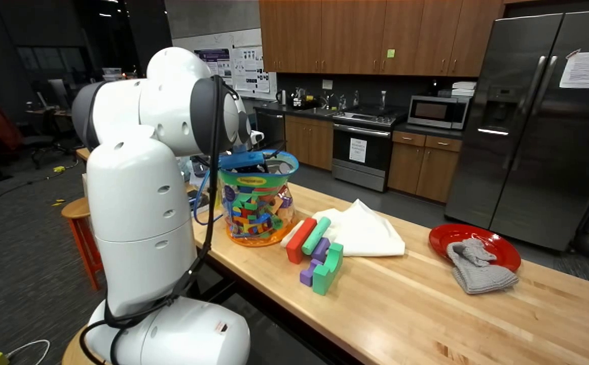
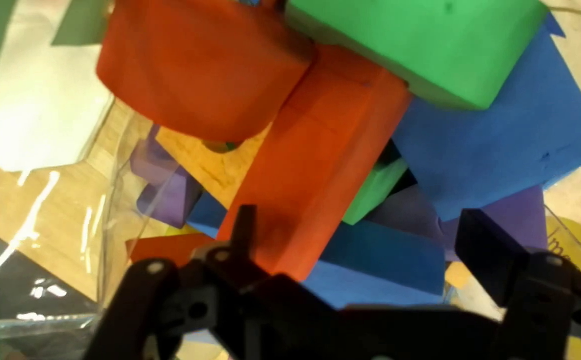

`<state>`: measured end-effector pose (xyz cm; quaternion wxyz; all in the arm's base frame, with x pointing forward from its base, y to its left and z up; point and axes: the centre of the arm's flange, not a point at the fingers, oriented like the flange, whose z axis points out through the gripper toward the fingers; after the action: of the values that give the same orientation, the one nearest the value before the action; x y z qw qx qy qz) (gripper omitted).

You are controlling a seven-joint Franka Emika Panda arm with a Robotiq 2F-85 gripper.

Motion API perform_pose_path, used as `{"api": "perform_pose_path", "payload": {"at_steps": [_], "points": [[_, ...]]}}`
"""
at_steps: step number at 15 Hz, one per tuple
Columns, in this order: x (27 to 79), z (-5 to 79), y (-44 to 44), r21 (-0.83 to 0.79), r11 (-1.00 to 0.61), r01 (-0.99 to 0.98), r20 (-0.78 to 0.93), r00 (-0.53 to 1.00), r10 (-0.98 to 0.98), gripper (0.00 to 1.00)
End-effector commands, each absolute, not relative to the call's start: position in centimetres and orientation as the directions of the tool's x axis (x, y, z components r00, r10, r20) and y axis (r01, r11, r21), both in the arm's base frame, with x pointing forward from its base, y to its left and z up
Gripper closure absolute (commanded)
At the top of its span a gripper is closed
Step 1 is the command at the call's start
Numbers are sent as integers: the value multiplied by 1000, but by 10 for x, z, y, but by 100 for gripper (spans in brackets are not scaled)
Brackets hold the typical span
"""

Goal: Remove one orange block from the toy bag

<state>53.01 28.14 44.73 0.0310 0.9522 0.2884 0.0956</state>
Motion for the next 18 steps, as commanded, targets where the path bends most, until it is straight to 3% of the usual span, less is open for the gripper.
{"api": "perform_pose_path", "payload": {"at_steps": [1,18], "points": [[516,445,265,145,-821,552,133,811,569,0],[525,428,261,221,-793,568,121,791,600,0]]}}
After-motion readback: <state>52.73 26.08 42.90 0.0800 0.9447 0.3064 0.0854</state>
